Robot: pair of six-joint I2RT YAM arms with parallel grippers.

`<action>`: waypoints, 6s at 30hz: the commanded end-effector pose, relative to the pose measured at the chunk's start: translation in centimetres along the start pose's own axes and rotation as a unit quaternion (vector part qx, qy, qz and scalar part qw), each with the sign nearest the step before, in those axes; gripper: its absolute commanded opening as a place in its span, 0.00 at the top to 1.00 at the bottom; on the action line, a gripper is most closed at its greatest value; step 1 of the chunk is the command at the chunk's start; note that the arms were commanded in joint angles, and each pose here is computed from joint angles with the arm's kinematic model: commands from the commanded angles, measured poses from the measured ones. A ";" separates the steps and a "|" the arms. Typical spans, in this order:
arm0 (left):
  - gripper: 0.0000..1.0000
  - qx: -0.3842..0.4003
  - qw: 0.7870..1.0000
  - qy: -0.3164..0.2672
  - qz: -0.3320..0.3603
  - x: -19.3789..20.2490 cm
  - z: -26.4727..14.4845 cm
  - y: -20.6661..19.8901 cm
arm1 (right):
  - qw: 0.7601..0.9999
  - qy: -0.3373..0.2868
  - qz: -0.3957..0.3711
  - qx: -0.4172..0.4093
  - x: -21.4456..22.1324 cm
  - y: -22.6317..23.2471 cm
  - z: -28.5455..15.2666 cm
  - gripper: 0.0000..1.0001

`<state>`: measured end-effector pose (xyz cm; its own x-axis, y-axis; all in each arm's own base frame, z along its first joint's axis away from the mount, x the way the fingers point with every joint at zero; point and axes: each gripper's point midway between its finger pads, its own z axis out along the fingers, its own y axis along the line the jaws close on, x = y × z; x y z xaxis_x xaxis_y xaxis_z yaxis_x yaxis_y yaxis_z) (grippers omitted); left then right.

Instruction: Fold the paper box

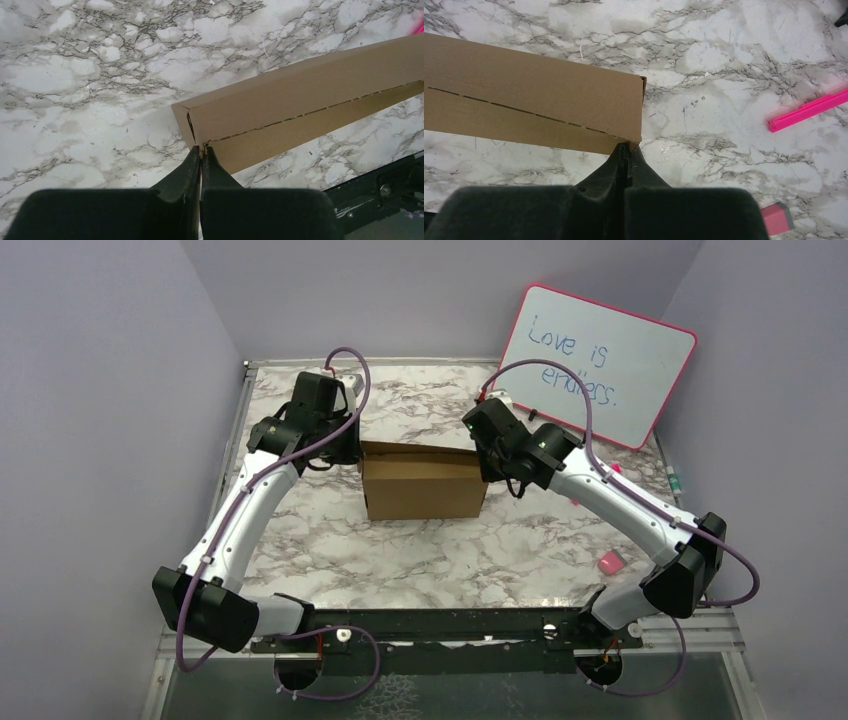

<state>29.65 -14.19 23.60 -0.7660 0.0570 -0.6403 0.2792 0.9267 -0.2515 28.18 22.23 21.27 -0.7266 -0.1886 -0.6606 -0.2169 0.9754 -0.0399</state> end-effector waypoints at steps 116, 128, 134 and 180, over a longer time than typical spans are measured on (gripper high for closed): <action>0.29 0.095 0.938 -0.181 -0.279 -0.5 0.5 2.3 | 0.911 -0.111 0.270 -0.293 -3.3 0.2 -0.2 0.32; 0.39 0.116 0.945 -0.108 -0.286 4.7 3.4 2.1 | 0.913 -0.064 0.242 -0.321 2.0 1.3 2.2 0.40; 0.40 0.133 0.945 -0.089 -0.287 6.5 4.1 1.6 | 0.914 -0.071 0.233 -0.324 3.0 1.3 2.9 0.41; 0.27 0.245 0.924 -0.134 -0.262 1.9 0.9 0.6 | 0.887 -0.163 0.233 -0.365 -1.7 -1.3 -0.1 0.38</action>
<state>29.71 -13.84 20.82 -0.7014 -0.5395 -0.4658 0.1584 0.5192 -0.8399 30.13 20.93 20.38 -0.6429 0.3748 -0.6680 -0.3590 0.6229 0.6950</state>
